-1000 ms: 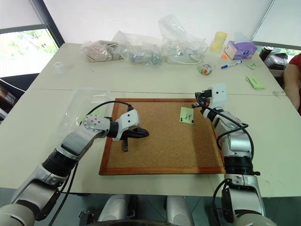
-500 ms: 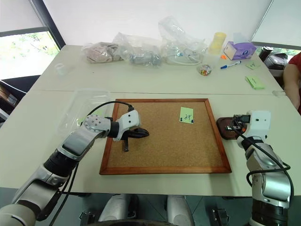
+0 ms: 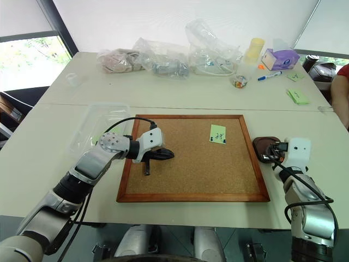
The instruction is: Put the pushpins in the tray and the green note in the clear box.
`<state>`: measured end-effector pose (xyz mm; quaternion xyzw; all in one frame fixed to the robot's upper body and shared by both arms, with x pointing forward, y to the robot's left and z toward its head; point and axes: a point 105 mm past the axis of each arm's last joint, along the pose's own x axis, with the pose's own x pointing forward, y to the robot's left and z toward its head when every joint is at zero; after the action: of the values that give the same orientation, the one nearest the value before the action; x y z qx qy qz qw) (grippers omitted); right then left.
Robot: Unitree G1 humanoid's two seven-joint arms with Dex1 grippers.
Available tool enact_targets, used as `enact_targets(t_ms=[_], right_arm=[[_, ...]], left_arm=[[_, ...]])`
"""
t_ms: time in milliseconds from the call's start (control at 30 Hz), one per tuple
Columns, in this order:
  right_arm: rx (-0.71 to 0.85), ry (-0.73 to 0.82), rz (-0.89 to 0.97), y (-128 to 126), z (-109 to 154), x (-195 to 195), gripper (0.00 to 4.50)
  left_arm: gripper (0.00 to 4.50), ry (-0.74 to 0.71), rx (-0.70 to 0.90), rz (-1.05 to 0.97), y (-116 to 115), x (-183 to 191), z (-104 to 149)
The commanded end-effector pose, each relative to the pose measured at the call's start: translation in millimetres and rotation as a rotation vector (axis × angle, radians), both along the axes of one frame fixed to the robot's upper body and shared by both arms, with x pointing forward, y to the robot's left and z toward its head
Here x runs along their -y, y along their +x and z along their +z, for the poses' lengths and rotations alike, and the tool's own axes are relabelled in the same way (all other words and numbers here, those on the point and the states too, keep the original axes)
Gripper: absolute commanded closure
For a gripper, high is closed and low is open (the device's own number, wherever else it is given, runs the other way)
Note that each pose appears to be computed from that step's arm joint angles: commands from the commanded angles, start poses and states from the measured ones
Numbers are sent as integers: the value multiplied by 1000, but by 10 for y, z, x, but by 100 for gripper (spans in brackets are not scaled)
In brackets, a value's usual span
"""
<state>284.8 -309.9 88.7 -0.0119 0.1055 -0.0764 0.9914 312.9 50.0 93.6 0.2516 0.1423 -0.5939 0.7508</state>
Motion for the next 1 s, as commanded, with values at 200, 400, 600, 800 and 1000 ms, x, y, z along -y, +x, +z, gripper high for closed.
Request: enact_targets(t_ms=[200,400,600,800,1000], right_arm=[[42,4,-1,17,94,-3,47],[61,35,-2,14,113,-5,5],[249,-5,-34,39,507,48,5],[334,-75,132,102,726,-258,5],[180,27,390,97,332,-873,5]], left_arm=[[450,44,-30,13,-11,-20,-141],[450,43,-30,14,-21,-19,-145],[450,43,-31,14,-26,-23,-145],[450,45,-29,11,-19,-19,-142],[450,45,-27,11,-11,-18,-139]])
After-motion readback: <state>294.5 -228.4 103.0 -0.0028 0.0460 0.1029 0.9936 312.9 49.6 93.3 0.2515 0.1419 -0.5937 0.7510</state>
